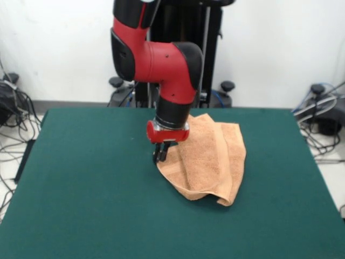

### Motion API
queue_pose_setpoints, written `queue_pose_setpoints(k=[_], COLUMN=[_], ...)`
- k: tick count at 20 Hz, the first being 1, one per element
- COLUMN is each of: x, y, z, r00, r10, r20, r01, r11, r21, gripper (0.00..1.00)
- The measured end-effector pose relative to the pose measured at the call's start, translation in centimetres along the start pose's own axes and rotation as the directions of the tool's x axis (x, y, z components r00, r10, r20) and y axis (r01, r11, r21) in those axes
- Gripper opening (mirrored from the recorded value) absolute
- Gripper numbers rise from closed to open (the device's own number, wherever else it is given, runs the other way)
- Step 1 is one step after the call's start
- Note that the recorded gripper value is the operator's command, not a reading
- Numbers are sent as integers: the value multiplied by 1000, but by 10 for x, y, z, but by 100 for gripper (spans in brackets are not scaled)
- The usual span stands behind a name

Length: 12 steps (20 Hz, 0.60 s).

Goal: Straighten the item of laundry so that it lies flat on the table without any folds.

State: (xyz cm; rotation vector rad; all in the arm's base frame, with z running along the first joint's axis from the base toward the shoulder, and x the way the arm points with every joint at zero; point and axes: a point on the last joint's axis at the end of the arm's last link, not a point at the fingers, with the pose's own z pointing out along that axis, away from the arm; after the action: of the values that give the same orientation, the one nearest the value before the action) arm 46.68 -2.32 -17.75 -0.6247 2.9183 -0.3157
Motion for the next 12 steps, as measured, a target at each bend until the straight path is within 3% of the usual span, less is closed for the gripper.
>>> queue_pose_setpoints(k=[12], x=[0], y=[0], z=[0], r00=[1000], r10=[4], r20=[0], r01=[-4], r11=[1000], r21=[-2], gripper=[0])
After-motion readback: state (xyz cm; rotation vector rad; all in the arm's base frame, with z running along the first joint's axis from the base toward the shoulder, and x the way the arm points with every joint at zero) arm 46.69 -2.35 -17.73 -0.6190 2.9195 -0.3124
